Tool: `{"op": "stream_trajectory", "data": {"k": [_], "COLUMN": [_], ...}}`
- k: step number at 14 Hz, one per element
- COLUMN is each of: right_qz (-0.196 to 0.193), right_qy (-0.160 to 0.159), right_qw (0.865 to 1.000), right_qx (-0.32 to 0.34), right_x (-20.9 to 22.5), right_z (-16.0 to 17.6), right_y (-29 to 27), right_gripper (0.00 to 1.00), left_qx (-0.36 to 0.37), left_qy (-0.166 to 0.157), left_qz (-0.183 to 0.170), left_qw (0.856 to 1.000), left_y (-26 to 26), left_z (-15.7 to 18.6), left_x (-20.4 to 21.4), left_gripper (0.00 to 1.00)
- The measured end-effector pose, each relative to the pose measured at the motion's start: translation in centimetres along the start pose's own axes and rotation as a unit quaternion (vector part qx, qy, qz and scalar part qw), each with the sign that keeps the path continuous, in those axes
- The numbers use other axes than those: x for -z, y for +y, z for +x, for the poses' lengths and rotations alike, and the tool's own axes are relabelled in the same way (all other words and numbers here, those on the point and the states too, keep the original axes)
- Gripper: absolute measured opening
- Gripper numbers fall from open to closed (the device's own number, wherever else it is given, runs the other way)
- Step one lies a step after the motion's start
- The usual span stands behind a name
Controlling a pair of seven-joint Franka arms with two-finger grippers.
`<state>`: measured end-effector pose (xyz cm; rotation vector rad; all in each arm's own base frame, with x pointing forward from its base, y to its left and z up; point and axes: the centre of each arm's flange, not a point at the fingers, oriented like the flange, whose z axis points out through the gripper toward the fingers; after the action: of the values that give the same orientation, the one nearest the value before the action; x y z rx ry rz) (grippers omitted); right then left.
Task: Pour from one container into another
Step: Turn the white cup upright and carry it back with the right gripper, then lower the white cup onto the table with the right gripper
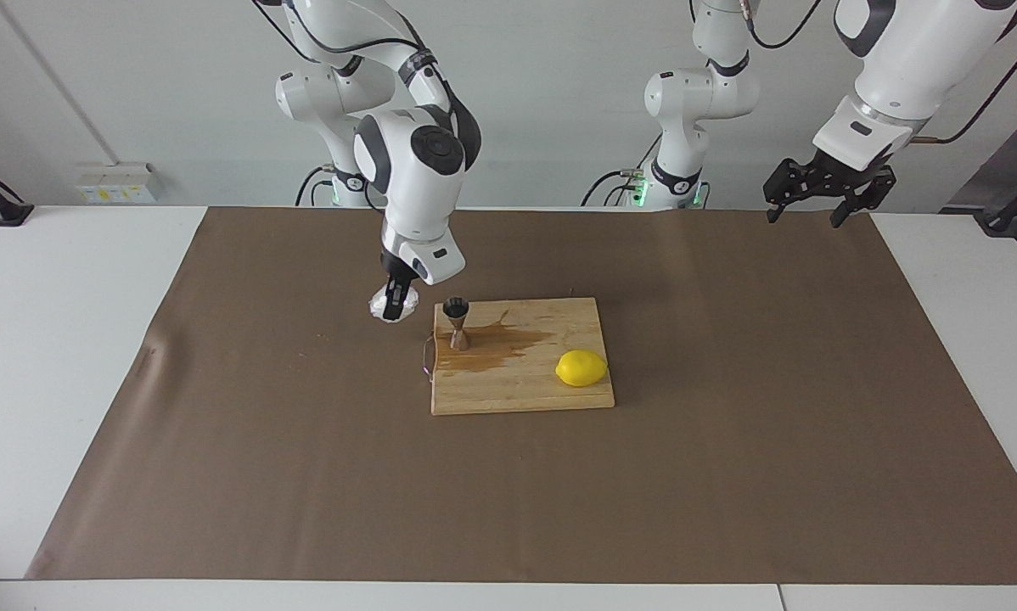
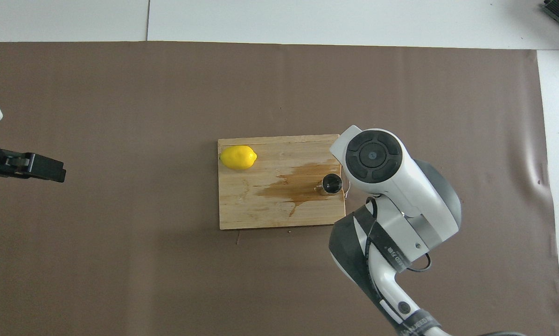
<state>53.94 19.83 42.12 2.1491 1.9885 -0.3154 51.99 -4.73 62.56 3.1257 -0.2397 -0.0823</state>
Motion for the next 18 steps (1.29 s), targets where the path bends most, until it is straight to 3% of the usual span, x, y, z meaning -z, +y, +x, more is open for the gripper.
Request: {"op": "stream_trajectory", "data": {"k": [4,7,11,18], "right_qz": [0.054,0.069,0.053,0.016], "right_qy": [0.077,0.145,0.22,0.285], "right_qw": [0.996,0.987,0.974,0.957], "right_qx": [-0.005,0.001,0.027,0.058], "right_x": [-2.1,-4.7,-10.3,-16.9], "right_z": [-6.0,-11.1,-17.5,-21.4], "right_y": [2.3,3.5,2.8,0.3], "right_gripper": [0.5,0.5,0.5,0.5], "left_qx": [0.0,0.0,0.0,0.0], "left_qy": [0.0,0.0,0.0,0.0], "left_qz": [0.0,0.0,0.0,0.0], "left_qw": [1.0,1.0,1.0,1.0], "left_y": [0.0,0.0,0.0,0.0], "left_z": [0.0,0.0,0.0,0.0], "left_x": [0.0,0.0,0.0,0.0], "left_gripper": [1.0,1.0,1.0,1.0]}}
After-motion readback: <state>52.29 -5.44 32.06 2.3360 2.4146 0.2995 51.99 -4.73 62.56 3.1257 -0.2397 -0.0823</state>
